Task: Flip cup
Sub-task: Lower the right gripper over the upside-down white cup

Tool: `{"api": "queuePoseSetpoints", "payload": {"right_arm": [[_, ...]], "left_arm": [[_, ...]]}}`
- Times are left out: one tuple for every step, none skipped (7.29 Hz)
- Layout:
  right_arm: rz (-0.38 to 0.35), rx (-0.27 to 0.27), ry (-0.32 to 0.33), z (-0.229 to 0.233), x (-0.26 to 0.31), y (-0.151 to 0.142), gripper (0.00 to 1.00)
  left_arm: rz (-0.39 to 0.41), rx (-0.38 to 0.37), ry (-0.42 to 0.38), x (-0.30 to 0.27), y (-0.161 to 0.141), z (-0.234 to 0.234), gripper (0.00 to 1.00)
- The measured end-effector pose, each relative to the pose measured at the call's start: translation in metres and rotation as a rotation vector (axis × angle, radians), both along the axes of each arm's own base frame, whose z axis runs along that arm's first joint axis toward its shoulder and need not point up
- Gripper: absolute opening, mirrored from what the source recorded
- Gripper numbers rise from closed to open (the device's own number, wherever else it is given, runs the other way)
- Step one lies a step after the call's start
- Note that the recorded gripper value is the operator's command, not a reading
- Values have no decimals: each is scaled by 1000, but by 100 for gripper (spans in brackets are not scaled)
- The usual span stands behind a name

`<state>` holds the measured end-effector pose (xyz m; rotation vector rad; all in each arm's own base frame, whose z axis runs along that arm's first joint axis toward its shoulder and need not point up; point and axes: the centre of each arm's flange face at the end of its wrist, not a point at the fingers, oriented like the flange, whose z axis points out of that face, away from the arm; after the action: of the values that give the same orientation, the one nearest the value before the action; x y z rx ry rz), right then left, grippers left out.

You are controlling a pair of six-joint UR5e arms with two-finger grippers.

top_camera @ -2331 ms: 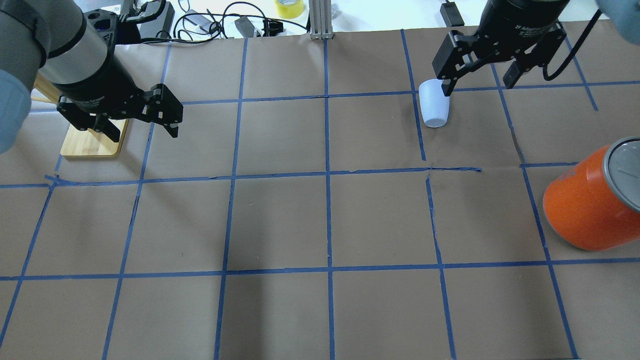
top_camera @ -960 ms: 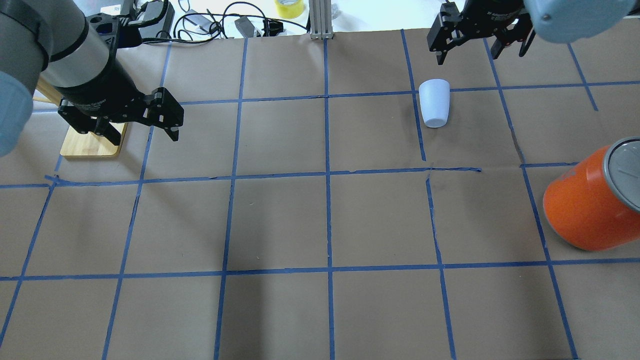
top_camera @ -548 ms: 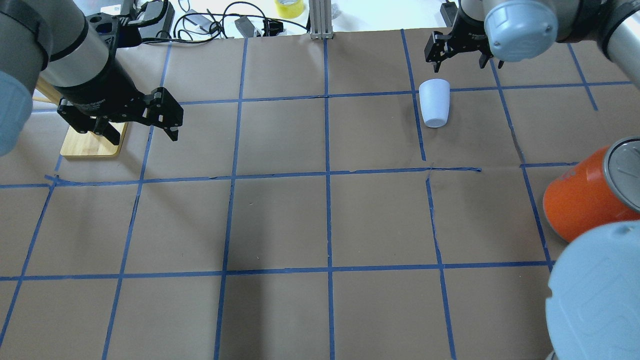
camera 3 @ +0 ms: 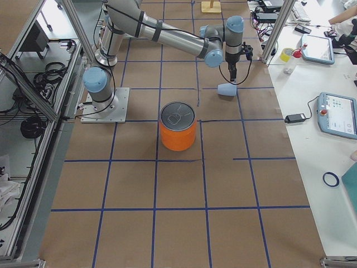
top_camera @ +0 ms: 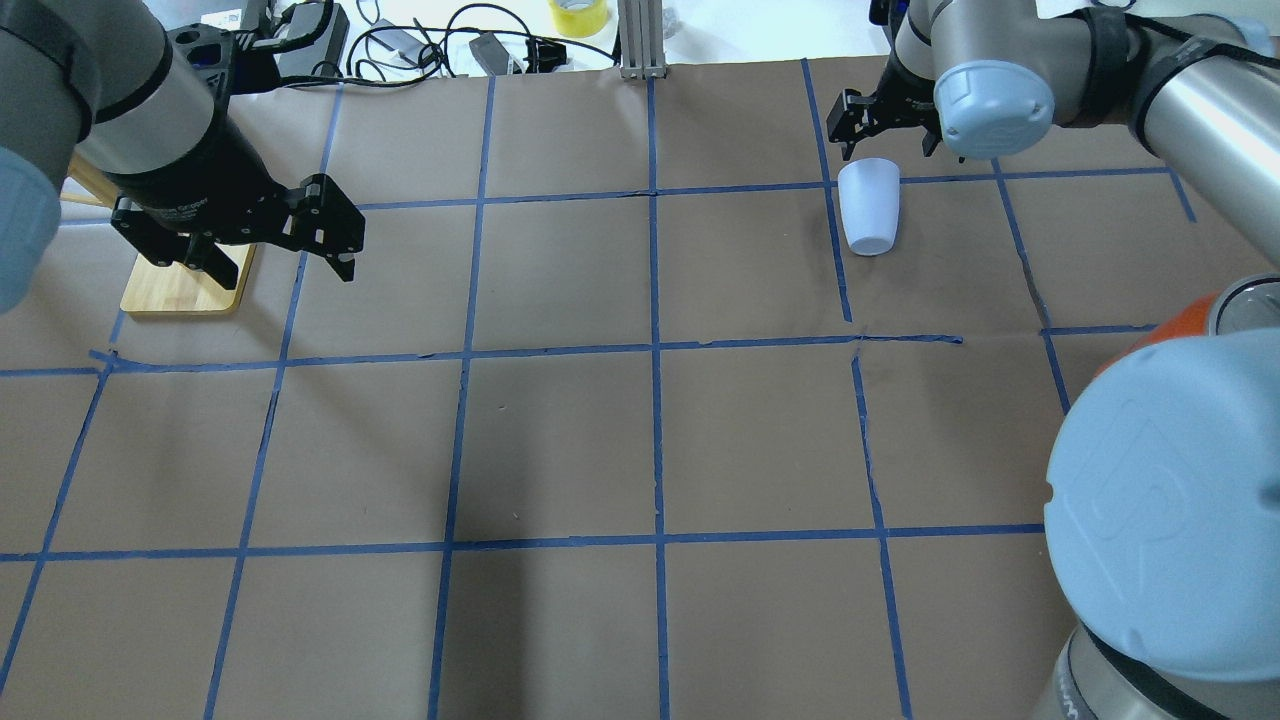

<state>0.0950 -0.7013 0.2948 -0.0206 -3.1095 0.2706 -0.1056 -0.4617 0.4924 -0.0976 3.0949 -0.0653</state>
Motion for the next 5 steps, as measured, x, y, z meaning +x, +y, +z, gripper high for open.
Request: {"api": "queuePoseSetpoints", "payload": {"right_arm": [[-6, 6, -2, -16, -4, -5, 100], [-11, 13, -3, -26, -8, -7, 100], [-15, 18, -6, -36, -10, -10, 100], [-15, 15, -8, -46, -10, -13, 100], [-14, 8, -10, -57, -10, -17, 100]], "left_arm": [[0, 0, 0, 0, 0, 0, 100], [0, 1, 0, 0, 0, 0, 100], [0, 1, -2, 0, 1, 0, 100], [1, 1, -4, 1, 1, 0, 100], [1, 1, -5, 1, 1, 0, 100]]}}
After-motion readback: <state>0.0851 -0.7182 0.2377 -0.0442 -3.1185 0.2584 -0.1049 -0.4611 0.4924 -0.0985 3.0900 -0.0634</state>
